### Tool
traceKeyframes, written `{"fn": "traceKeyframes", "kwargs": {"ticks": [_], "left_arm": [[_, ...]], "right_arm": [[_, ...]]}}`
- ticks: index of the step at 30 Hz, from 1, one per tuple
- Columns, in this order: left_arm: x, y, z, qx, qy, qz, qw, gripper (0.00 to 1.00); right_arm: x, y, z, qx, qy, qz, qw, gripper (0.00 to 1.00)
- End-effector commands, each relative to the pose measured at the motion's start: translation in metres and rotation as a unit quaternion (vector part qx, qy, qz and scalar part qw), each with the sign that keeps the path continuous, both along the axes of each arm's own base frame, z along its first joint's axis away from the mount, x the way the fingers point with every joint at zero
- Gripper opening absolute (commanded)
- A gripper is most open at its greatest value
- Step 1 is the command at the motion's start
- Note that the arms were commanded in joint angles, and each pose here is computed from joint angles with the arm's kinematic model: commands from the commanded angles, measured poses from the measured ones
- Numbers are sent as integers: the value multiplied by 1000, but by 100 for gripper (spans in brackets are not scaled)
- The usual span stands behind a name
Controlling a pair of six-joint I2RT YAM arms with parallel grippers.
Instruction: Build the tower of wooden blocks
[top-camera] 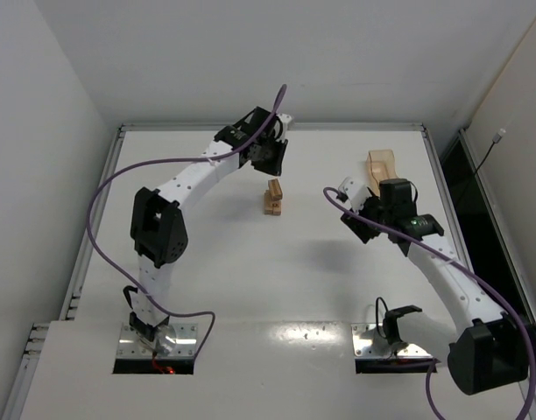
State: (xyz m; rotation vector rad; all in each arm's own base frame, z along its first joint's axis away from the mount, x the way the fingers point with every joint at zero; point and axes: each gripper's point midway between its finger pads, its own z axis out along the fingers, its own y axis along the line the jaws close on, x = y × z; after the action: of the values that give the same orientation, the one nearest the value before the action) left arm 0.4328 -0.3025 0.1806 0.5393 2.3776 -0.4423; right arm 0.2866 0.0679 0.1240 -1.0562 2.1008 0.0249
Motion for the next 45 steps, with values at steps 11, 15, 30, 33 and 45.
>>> {"fn": "traceKeyframes", "kwargs": {"ticks": [11, 15, 30, 33, 45], "left_arm": [[10, 0, -23, 0, 23, -9, 1000, 0], [11, 0, -32, 4, 30, -8, 999, 0], [16, 3, -44, 10, 38, -3, 999, 0], [16, 3, -44, 10, 38, -3, 999, 0], [17, 3, -49, 13, 42, -3, 999, 8]], "right_arm": [[14, 6, 22, 28, -27, -1, 999, 53], [14, 3, 22, 28, -28, -6, 999, 53], [14, 3, 20, 27, -23, -6, 999, 53], [15, 3, 17, 26, -19, -6, 999, 53], [15, 3, 17, 26, -19, -6, 999, 53]]}}
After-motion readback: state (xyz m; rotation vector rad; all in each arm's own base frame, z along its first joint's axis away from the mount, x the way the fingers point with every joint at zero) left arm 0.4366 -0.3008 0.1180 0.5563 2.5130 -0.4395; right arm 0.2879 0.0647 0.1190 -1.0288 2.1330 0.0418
